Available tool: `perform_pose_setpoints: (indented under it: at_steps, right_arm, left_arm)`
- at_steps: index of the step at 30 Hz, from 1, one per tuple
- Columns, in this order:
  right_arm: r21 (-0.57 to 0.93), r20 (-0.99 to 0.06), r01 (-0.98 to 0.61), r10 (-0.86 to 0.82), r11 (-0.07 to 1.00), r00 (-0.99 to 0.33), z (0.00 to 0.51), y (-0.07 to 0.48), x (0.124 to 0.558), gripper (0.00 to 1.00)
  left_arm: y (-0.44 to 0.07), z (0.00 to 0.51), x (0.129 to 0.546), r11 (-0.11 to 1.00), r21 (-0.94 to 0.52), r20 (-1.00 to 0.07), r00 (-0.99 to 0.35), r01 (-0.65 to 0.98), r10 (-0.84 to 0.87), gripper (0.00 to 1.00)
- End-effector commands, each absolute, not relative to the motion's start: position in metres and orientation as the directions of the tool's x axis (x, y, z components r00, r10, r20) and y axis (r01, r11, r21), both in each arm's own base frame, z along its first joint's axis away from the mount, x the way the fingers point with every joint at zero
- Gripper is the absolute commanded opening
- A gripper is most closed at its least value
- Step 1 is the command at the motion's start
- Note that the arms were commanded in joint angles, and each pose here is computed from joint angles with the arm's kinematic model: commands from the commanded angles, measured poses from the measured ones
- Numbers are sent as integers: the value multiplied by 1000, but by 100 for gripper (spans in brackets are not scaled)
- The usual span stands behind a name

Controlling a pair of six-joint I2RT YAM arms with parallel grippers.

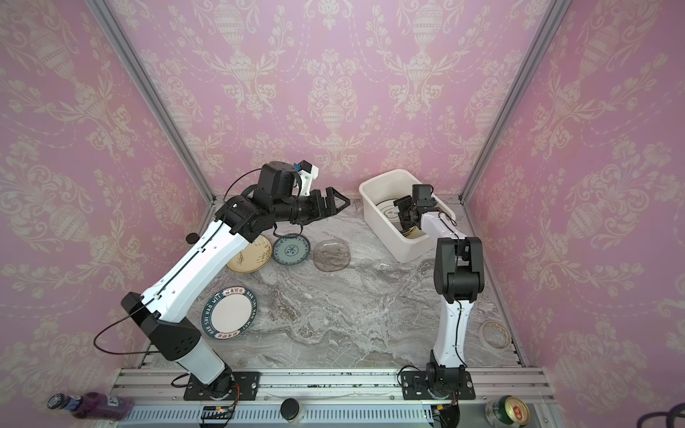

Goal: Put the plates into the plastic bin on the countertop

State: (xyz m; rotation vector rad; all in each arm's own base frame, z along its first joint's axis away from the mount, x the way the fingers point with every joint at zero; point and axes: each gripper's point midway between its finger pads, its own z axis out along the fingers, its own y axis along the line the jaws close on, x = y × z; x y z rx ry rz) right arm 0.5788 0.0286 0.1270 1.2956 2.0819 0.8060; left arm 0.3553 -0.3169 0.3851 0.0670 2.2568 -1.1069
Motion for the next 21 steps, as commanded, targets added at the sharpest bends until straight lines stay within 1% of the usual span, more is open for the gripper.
perform_pose_setpoints:
  at_steps: [1, 3, 11, 16, 17, 21]
  right_arm:
    - [635, -179, 630, 878, 447, -443, 110, 25, 571, 80]
    - [606, -183, 642, 867, 470, -463, 104, 25, 569, 81]
    - [521, -178, 690, 854, 503, -488, 83, 23, 558, 84]
    - [489, -190, 697, 845, 523, -501, 77, 23, 556, 86]
    - [486, -192, 697, 842, 527, -503, 76, 23, 556, 88]
    - [464, -222, 686, 823, 561, -523, 85, 19, 556, 91]
  left_arm:
    - [-309, 387, 356, 666, -691, -546, -807, 281, -226, 99]
    - [-308, 389, 357, 668, -690, -550, -801, 279, -234, 99]
    - [-306, 390, 364, 669, -692, -556, -792, 272, -253, 99]
    - [-304, 389, 369, 671, -692, -558, -788, 268, -260, 99]
    - [-303, 387, 370, 672, -693, -554, -790, 263, -262, 99]
    - [-301, 387, 371, 670, -695, -551, -792, 261, -263, 99]
